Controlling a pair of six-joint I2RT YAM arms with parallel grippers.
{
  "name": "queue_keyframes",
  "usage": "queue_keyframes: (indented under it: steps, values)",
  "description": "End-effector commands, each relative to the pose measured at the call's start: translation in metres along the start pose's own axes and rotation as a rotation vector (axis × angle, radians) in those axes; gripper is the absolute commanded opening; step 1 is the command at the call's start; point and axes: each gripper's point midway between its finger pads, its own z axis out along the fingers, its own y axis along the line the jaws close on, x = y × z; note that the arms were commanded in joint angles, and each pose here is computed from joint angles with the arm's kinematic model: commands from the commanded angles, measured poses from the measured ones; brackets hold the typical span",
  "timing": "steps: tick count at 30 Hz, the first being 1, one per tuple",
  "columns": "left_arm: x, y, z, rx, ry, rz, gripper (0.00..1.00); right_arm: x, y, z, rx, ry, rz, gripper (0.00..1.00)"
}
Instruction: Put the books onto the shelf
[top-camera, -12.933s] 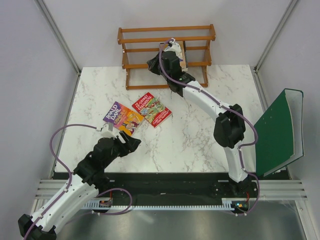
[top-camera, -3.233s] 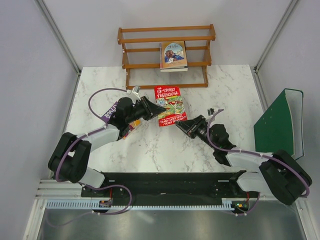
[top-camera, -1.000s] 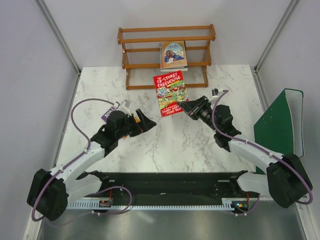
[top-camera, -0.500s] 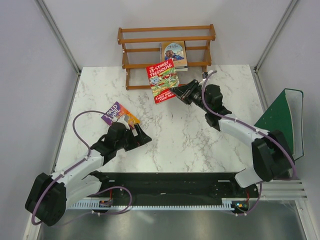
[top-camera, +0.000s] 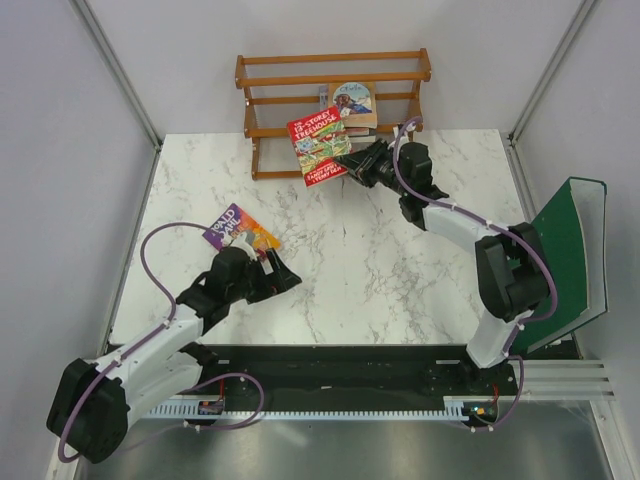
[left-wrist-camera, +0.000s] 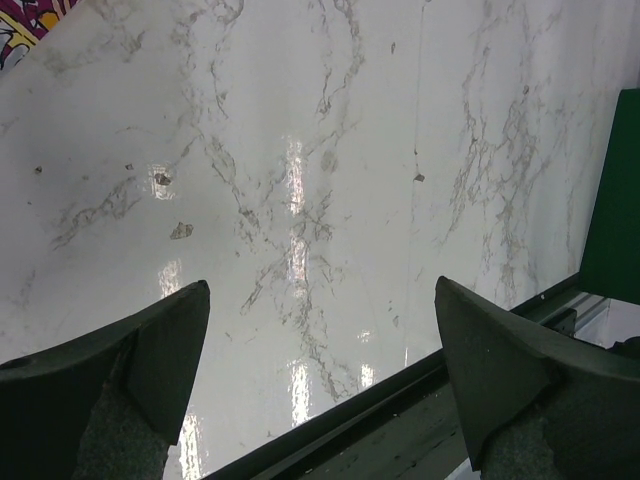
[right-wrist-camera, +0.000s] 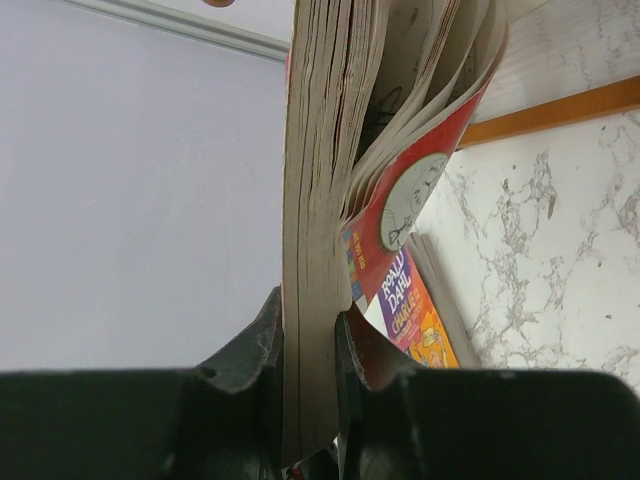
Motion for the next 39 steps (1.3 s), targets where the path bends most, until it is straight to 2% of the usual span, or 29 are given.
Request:
queue_keyframes:
  steps: [1,14,25,39]
  values:
    - [-0.006,0.004,-0.004,-0.011,-0.037,0.041,1.0,-0.041,0.049,0.01,-0.144,-0.075,-0.039,0.0]
    - [-0.005,0.006,-0.004,-0.021,-0.036,0.041,1.0,-0.017,0.063,0.013,-0.218,0.022,0.008,0.0]
    - [-0.004,0.008,-0.004,-0.025,-0.034,0.039,1.0,0.018,0.105,0.03,-0.296,0.143,-0.014,0.0]
    - [-0.004,0.009,-0.004,-0.026,-0.039,0.039,1.0,0.007,0.092,0.05,-0.262,0.165,0.009,0.0]
